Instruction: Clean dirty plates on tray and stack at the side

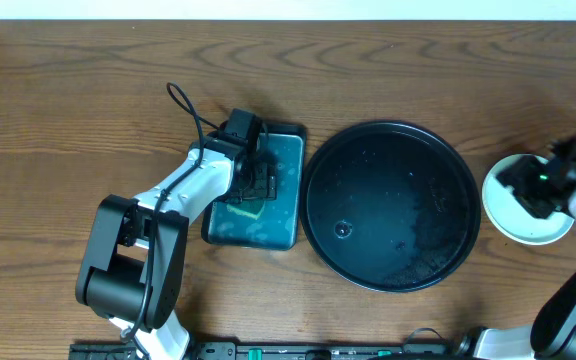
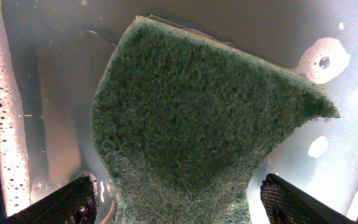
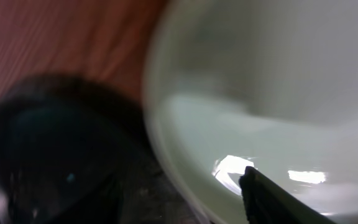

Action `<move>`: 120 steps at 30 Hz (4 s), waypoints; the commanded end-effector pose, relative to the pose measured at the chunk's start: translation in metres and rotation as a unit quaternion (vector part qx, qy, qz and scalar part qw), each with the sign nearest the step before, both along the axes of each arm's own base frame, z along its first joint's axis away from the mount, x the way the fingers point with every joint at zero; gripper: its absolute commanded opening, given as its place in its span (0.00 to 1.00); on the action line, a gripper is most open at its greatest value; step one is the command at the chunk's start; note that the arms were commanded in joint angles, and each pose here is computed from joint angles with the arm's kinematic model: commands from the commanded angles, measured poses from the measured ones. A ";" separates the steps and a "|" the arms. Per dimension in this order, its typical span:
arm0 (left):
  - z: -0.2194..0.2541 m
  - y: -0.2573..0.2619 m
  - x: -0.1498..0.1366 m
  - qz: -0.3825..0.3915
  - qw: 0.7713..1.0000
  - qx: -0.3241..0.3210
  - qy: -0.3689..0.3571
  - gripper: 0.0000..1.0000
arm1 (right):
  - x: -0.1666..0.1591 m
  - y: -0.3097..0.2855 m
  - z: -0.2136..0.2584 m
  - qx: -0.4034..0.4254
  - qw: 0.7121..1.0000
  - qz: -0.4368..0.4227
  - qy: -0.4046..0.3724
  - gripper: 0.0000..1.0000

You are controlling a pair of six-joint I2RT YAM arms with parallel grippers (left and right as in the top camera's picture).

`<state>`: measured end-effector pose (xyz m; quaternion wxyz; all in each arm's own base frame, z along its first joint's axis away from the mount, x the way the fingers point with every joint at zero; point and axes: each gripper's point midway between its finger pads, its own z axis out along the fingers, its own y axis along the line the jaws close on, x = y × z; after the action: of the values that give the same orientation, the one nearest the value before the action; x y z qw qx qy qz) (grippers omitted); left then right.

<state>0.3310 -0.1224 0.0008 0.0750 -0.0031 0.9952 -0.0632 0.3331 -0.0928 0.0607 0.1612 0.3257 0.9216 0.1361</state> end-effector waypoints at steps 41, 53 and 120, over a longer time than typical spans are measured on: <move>0.084 0.045 -0.097 0.026 0.994 -0.008 -0.101 0.84 | -0.074 0.138 0.088 -0.145 0.938 0.284 -0.134 0.99; 0.142 0.049 -0.105 0.031 0.968 -0.052 -0.243 0.85 | -0.104 0.139 0.119 -0.168 0.910 0.270 -0.264 0.99; 0.135 0.049 -0.104 0.031 0.972 -0.048 -0.229 0.85 | -0.094 0.129 0.137 -0.234 0.766 0.158 -0.577 0.99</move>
<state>0.2265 -0.0769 0.1389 0.3035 -0.0162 0.9459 -0.1140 0.2372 0.0353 0.2012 0.7017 -0.0195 0.7064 0.0912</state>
